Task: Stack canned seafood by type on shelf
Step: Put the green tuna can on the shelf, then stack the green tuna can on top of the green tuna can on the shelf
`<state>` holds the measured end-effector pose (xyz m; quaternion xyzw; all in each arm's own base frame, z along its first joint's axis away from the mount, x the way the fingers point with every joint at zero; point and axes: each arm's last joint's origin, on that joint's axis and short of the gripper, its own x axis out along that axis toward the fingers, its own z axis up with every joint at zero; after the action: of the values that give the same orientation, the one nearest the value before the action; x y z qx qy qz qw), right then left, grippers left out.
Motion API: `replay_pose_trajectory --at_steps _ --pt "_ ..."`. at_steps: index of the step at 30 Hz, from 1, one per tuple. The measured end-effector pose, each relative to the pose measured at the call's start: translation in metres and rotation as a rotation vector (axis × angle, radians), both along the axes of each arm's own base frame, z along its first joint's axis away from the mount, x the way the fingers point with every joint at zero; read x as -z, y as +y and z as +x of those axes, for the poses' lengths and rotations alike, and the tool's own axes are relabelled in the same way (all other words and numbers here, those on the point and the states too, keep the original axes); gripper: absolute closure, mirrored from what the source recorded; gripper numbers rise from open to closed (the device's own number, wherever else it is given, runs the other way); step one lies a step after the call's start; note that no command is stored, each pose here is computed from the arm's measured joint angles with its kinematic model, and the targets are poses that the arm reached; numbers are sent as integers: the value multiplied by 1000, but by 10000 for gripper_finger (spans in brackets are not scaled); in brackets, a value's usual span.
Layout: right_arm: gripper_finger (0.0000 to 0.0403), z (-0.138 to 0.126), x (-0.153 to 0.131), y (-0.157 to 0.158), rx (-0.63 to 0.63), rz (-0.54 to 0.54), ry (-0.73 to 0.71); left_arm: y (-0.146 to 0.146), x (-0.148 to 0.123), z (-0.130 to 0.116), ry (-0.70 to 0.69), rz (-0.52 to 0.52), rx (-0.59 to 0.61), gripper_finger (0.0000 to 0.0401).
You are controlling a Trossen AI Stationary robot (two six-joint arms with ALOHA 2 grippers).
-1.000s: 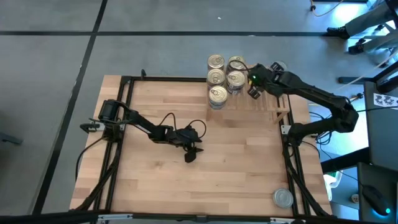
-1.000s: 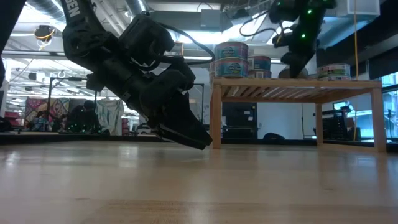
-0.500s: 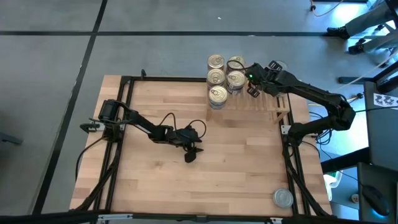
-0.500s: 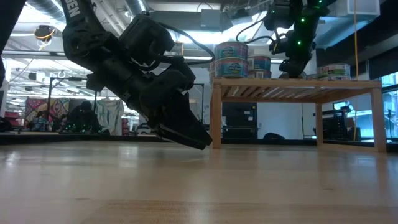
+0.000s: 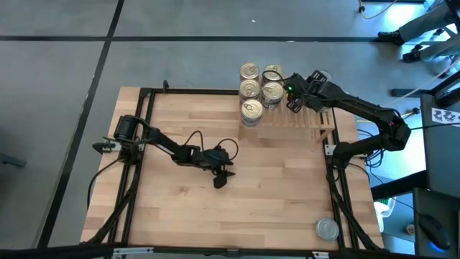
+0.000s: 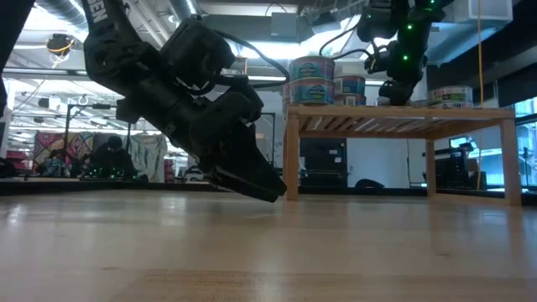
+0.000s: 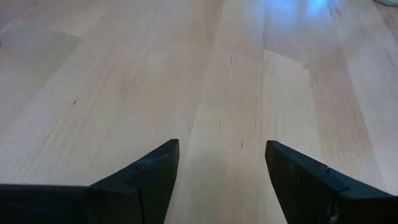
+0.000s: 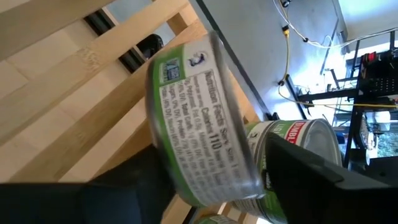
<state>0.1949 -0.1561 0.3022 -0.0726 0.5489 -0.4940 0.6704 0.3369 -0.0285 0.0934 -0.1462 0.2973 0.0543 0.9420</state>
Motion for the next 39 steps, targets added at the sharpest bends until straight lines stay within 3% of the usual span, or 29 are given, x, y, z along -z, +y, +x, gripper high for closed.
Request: replay_pose_trajectory --at_steps 5,11,17,22,29,35,39 --pt "129 0 0 1 -5 12 -2 0 0 0 0 -4 -1 164" --pt "122 -2 4 6 -53 126 -4 0 0 0 0 -17 -11 164" --pt "121 -2 1 2 -4 21 28 0 0 0 0 -18 -10 164" --pt "121 -2 4 5 -66 123 6 0 0 0 0 -22 -14 164" --pt "121 -4 2 5 -37 73 39 0 0 0 0 -23 -14 164" --pt "135 -2 -18 41 -130 155 9 -1 0 0 -1 -23 -14 164" --pt "155 -5 -36 82 -208 300 -54 -1 0 0 -1 -20 -11 164"
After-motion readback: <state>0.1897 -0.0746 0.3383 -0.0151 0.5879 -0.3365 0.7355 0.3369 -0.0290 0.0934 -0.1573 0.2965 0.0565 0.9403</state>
